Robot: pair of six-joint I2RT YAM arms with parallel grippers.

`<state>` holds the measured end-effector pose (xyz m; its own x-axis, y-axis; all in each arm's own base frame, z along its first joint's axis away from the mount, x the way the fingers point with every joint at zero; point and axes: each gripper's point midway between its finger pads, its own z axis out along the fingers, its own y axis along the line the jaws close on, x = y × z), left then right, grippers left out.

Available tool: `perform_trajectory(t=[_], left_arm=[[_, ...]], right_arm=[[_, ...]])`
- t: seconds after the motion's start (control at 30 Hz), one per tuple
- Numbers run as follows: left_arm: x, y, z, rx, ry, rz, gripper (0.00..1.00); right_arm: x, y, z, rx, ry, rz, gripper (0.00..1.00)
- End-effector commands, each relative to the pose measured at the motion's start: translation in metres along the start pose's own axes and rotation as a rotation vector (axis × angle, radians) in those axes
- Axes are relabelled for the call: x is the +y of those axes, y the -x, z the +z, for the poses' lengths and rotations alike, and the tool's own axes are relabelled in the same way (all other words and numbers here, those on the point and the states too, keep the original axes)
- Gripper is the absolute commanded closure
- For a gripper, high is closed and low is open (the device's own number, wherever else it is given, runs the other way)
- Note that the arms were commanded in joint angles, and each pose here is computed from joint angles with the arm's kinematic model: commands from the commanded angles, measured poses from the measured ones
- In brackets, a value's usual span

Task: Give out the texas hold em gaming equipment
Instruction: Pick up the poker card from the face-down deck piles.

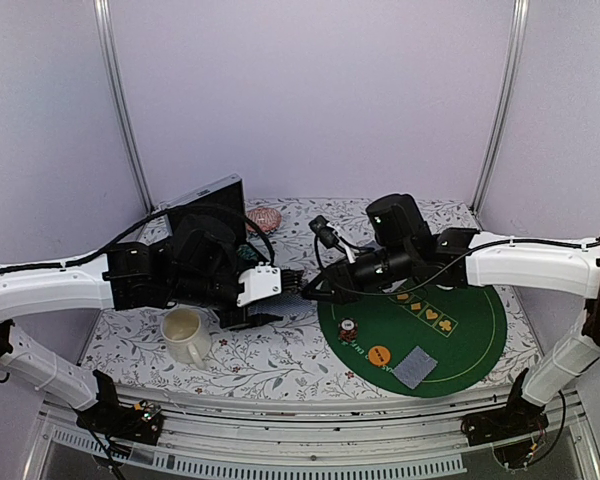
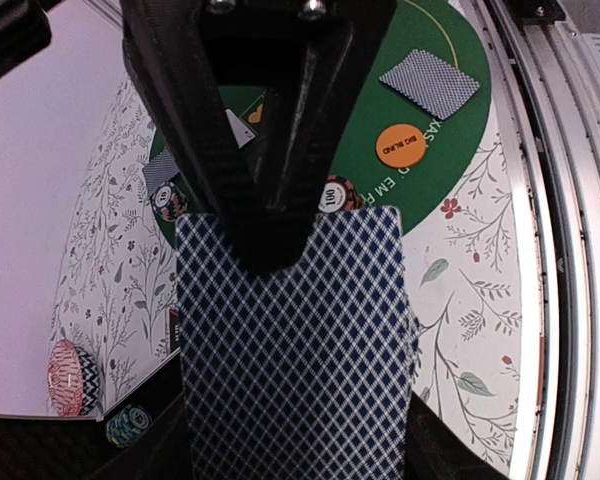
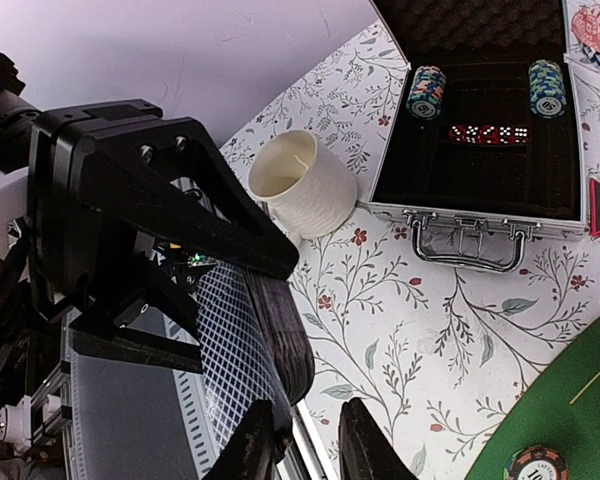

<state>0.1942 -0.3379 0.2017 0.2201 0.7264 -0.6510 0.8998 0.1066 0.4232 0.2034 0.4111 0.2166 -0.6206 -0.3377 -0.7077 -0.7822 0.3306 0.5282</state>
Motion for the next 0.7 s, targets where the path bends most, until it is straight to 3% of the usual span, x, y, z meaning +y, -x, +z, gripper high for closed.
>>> perform_trajectory(t=[0.0,0.07,0.13,0.67], left_arm=[[0.005,0.003,0.001,-0.023,0.015,-0.011,0.39],[0.005,0.003,0.001,-0.023,0.015,-0.011,0.39],[0.005,0.003,0.000,-0.024,0.014,-0.010,0.39],[0.003,0.000,0.004,-0.008,0.008,-0.010,0.39]], right_arm=[[0.018,0.012,-0.013,-0.024,0.032,-0.015,0.82],[0.018,0.012,-0.016,-0.022,0.027,-0.017,0.93],[0.018,0.012,-0.018,-0.020,0.018,-0.018,0.97],[0.021,0.033,-0.072,-0.109,-0.072,-0.081,0.98]])
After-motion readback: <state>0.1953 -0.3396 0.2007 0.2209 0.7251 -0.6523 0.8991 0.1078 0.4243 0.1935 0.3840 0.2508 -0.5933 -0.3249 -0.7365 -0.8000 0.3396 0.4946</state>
